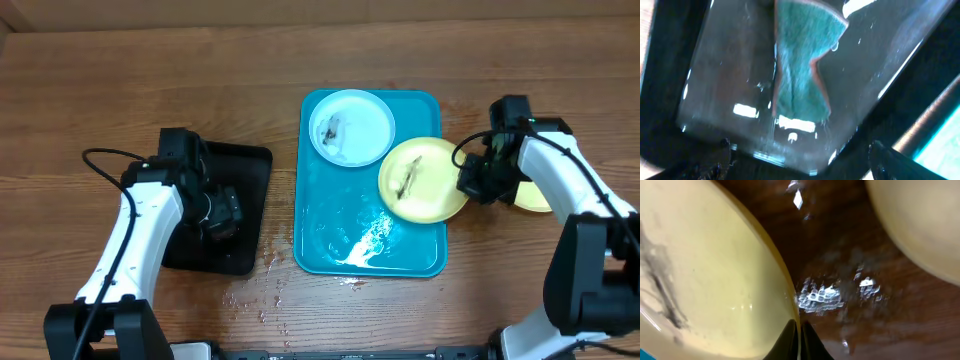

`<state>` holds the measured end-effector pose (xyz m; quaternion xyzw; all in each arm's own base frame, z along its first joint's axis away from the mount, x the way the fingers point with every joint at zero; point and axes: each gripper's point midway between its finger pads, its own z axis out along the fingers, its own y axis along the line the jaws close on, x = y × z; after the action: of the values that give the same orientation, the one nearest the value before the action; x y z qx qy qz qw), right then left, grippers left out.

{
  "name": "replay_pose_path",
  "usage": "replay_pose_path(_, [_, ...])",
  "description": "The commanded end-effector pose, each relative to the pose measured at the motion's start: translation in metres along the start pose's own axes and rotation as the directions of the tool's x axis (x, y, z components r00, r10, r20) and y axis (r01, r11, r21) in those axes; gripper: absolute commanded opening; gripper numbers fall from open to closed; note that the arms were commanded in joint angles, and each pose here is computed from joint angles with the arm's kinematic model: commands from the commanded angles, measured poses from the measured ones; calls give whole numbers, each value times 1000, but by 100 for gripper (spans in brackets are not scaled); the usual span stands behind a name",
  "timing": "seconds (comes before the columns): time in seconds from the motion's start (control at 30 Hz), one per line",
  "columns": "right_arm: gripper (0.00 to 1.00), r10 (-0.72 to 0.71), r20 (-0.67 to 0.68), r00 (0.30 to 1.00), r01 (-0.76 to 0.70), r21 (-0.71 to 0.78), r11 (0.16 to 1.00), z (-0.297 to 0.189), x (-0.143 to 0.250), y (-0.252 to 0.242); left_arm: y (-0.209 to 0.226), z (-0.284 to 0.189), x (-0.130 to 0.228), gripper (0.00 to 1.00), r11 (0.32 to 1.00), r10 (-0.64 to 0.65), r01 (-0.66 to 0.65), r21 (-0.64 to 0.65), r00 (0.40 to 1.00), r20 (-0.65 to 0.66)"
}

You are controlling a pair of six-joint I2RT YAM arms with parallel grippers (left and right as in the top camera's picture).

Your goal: Clean dirty plates on tray and stack at the side

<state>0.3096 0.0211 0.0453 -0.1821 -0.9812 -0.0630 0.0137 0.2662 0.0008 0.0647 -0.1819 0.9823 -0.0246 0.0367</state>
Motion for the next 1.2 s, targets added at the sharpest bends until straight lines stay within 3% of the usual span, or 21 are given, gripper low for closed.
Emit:
replay_pose_path(0.0, [4, -136, -14, 991, 135, -33, 990, -19, 31, 33, -10, 16, 5, 89, 999, 30, -30, 17, 1000, 10])
replay_pose_path(0.1, [4, -171, -77, 982, 171, -7, 985, -14, 57, 47, -18, 31, 11, 85, 997, 70, -71, 22, 997, 24])
replay_pose_path(0.2, [4, -203, -67, 977, 203, -6, 979, -1, 69, 63, -20, 49, 24, 72, 994, 104, -104, 10, 995, -1])
replay_pose_path(0.33, [4, -234, -26, 972, 234, -25, 972, 23, 75, 77, 3, 71, 33, 62, 991, 41, -46, -127, 998, -38])
replay_pose_path(0.37, [4, -243, -16, 970, 243, -31, 970, 29, 76, 78, 7, 76, 35, 55, 988, 29, -36, -149, 998, -50])
replay_pose_path(0.4, [4, -250, -5, 968, 249, -35, 968, 34, 76, 79, 8, 81, 35, 41, 987, 25, -34, -157, 998, -62])
replay_pose_path(0.47, [4, -254, 18, 967, 254, -47, 966, 42, 74, 80, 6, 89, 36, 4, 987, 19, -31, -156, 996, -82])
replay_pose_path(0.6, [4, -257, 40, 966, 259, -56, 964, 45, 70, 82, -12, 81, 28, 4, 996, 18, -25, -80, 995, -95])
replay_pose_path(0.97, [4, -258, 65, 964, 262, -66, 963, 44, 65, 86, -43, -8, -28, 4, 999, 37, -37, -39, 999, 0])
replay_pose_path(1.13, [4, -258, 61, 964, 262, -65, 963, 44, 66, 86, -25, -3, -26, 4, 990, 56, -55, -132, 998, 0])
replay_pose_path(1.17, [4, -258, 60, 964, 261, -65, 963, 44, 66, 86, -22, 2, -22, 25, 988, 55, -57, -144, 998, -13])
